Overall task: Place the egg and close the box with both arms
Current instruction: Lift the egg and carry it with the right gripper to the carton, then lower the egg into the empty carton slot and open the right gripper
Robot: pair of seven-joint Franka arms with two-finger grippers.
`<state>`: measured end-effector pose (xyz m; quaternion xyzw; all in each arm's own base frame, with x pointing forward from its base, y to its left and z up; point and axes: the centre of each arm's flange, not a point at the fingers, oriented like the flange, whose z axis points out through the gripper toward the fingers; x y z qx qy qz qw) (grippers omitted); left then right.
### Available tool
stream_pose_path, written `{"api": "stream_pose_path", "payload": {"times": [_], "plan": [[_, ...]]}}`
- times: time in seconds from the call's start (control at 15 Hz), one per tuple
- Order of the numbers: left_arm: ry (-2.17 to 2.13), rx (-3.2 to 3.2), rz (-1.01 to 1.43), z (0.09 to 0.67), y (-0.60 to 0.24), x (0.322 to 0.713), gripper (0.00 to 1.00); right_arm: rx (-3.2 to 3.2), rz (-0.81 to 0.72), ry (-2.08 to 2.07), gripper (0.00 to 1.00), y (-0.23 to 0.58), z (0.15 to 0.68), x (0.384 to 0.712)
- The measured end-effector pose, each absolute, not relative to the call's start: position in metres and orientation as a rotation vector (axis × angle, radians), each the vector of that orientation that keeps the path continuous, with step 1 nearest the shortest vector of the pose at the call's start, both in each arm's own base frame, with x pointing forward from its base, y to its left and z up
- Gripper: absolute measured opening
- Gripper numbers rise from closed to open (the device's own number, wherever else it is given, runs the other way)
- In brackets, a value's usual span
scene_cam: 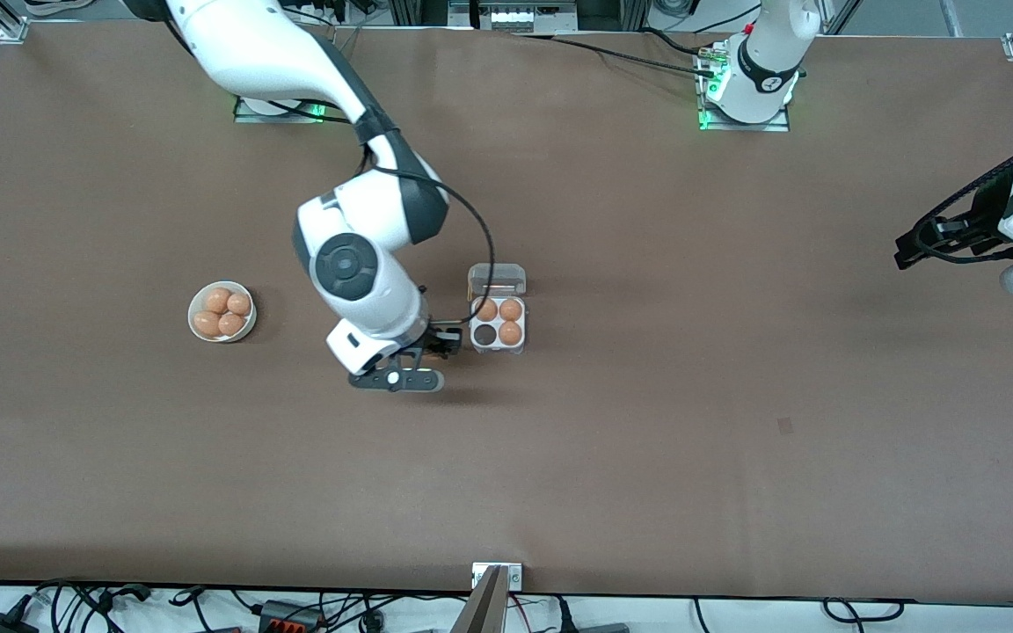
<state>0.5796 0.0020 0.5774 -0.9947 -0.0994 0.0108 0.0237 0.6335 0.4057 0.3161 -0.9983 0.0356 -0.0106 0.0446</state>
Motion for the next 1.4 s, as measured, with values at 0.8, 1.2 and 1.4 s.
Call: {"api": "stream_pose_path", "payload": {"times": [0.8, 1.2, 1.4], "plan": [[-0.308, -3.079, 0.033, 0.577, 0.002, 0.580, 1.00, -3.026, -0.068, 0.141, 0.48, 0.449, 0.252, 0.614], [-0.308, -3.079, 0.033, 0.577, 0.002, 0.580, 1.00, -3.039, -0.032, 0.109, 0.48, 0.464, 0.242, 0.595], [-0.308, -3.079, 0.033, 0.577, 0.002, 0.580, 1.00, -3.044, -0.021, 0.097, 0.48, 0.468, 0.238, 0.590]]}}
